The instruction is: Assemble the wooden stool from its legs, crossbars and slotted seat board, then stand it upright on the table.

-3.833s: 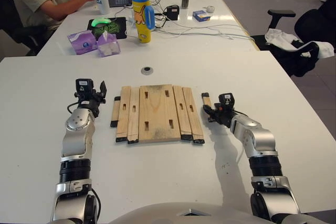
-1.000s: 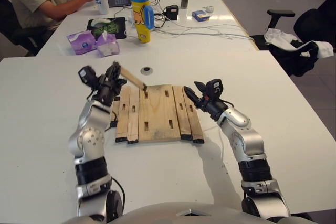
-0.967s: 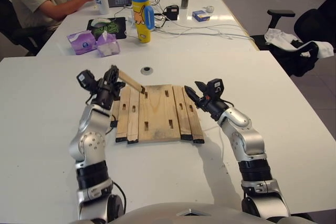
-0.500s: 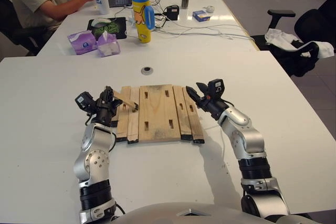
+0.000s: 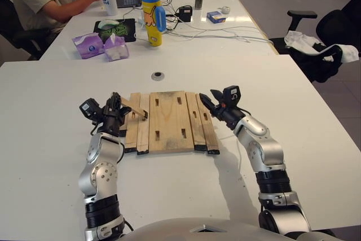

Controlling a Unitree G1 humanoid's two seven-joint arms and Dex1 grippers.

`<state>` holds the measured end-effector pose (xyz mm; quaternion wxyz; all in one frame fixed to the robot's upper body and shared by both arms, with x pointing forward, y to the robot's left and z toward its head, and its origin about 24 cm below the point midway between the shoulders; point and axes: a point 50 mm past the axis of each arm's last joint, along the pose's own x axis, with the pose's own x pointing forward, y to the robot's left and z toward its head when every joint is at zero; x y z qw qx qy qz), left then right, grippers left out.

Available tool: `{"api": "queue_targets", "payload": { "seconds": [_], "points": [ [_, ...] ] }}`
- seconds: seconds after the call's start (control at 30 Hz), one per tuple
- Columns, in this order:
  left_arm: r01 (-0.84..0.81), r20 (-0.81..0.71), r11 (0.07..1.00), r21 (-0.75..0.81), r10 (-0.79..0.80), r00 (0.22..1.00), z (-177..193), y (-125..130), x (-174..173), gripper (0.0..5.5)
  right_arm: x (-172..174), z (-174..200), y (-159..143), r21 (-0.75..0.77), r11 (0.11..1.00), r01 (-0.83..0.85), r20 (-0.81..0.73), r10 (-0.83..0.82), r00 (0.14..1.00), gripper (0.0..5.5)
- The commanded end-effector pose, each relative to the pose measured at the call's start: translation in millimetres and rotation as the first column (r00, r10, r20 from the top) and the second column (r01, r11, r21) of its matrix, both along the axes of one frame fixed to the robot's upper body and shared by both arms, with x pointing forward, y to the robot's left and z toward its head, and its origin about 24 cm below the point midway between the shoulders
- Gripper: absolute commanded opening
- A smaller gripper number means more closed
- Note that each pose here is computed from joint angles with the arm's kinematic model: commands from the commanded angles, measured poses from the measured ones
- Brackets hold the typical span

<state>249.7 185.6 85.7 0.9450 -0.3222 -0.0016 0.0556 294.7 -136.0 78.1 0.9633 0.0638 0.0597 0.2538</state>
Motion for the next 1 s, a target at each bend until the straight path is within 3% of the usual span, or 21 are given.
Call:
{"api": "queue_targets", "payload": {
  "seconds": [0.03,0.27,1.0],
  "points": [
    [-0.006,-0.069,0.999,0.051,0.009,0.998,-7.1,2.1,-2.2,0.42,-2.3,-2.0,1.2,0.004,1.0,0.008,-0.009,-0.008,1.0,2.54],
    [-0.022,-0.092,0.992,0.121,0.034,0.995,-10.5,6.4,-0.4,0.42,-3.5,-3.4,1.5,0.006,1.0,0.015,-0.013,-0.015,1.0,2.54],
    [-0.097,0.0,0.986,0.132,0.098,0.995,5.5,9.8,-11.3,0.42,-7.0,-8.0,4.6,0.0,1.0,-0.002,-0.031,0.002,1.0,2.54]
  ]
}}
